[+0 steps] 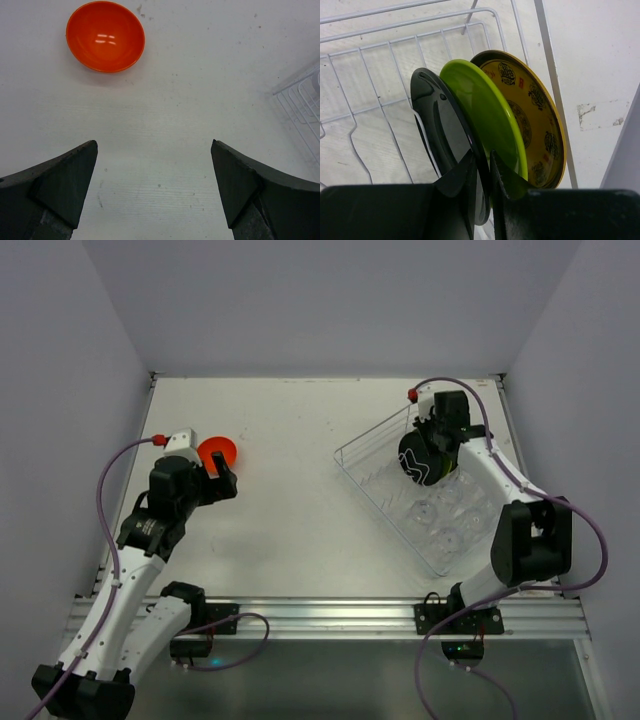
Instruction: Unload the mixed dishes from the dish rack
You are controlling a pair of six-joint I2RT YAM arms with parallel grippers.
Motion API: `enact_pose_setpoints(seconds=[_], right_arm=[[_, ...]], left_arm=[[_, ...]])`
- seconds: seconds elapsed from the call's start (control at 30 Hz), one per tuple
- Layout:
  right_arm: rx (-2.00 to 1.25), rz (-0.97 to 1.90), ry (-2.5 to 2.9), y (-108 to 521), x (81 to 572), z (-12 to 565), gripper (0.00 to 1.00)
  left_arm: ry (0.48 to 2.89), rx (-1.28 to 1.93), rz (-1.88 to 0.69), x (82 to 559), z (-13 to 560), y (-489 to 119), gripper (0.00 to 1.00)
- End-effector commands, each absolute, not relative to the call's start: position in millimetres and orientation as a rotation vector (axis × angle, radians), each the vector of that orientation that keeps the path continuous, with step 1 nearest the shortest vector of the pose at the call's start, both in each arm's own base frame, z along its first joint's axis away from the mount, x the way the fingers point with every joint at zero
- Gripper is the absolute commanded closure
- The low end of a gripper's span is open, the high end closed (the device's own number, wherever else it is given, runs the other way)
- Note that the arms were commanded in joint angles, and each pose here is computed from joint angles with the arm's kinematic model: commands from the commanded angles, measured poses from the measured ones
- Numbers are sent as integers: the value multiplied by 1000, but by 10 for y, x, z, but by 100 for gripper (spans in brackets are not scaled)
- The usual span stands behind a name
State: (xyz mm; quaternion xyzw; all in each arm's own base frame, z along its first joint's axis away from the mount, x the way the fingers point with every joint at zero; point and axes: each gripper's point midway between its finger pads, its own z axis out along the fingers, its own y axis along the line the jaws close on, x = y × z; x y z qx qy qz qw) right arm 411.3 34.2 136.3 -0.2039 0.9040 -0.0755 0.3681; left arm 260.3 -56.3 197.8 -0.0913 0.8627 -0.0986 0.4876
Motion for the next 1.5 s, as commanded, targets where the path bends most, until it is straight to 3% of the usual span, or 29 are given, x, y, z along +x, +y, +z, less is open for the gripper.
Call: enact_pose_setpoints(seconds=[0.0,0.13,0.63,0.9,1.13,1.3,1.47], right_arm=[[-539,-128,2289,487,4188,1414,92],[-559,-120,2187,536,4195,1672,100],[-506,-210,1979,458,4014,2480,100],[-193,-220,1916,260,3783,3086,100],[86,218,1848,626,3377,3303,100],[76,619,1733,1082,2950,3479,100],[19,845,1721,1350,2618,3337,100]], left_arm=[[2049,-179,-247,2647,2066,-589,0],[2043,-184,-247,2641,2075,-583,0],[2004,-194,-257,2604,2165,-571,0],[1927,-131,-421,2596,2441,-811,0],[1772,63,-821,2632,3122,-1602,0],[1677,331,-1105,2427,3499,-2427,0],[1619,443,-1200,2386,3721,-2764,3]])
